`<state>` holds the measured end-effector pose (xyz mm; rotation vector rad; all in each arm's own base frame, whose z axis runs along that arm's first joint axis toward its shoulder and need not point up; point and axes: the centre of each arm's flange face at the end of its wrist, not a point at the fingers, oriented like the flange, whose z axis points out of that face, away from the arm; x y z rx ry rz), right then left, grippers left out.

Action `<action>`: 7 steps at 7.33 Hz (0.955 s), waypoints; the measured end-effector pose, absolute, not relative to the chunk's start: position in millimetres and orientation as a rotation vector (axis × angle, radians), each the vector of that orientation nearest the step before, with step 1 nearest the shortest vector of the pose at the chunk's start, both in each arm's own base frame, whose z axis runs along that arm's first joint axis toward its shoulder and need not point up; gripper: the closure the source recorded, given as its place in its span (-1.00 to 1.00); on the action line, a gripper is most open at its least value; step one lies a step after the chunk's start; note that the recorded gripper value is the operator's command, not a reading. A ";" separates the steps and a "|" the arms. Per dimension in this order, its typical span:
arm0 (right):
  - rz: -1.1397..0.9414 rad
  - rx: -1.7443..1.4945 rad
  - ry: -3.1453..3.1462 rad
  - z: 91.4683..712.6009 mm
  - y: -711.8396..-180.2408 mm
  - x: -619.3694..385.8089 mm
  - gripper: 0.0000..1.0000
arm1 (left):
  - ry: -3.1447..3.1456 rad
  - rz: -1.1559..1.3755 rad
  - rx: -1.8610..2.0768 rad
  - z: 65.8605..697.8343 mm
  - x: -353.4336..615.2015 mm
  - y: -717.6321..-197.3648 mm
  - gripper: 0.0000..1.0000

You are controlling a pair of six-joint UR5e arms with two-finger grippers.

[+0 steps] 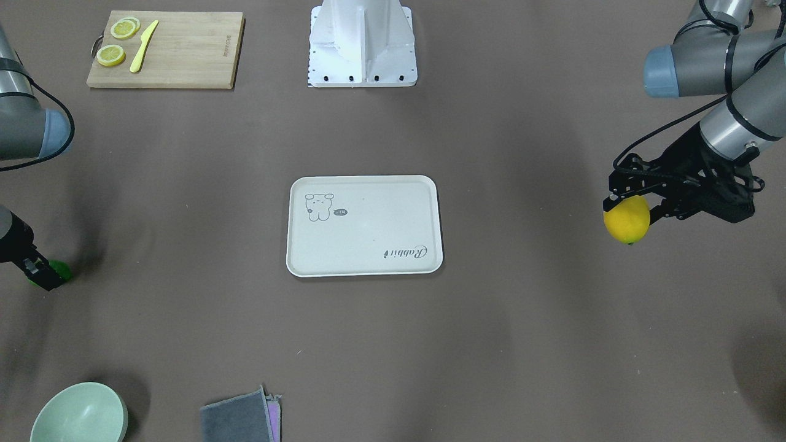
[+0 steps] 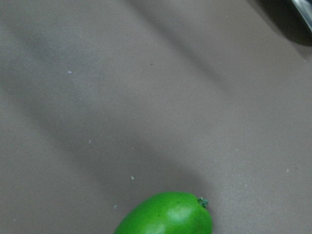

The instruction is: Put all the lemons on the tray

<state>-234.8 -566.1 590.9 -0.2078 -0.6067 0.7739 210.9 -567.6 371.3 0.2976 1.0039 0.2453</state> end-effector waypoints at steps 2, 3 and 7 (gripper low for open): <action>0.772 -0.207 -0.607 590.5 -566.2 -235.4 -0.98 | 1.007 0.229 0.285 352.6 243.1 -569.3 1.00; 0.770 -0.207 -0.608 590.3 -565.9 -236.2 -0.72 | 1.014 0.223 0.275 342.2 260.3 -566.6 1.00; 0.768 -0.205 -0.610 588.3 -564.7 -237.6 1.00 | 1.020 0.198 0.274 307.8 309.9 -556.1 1.00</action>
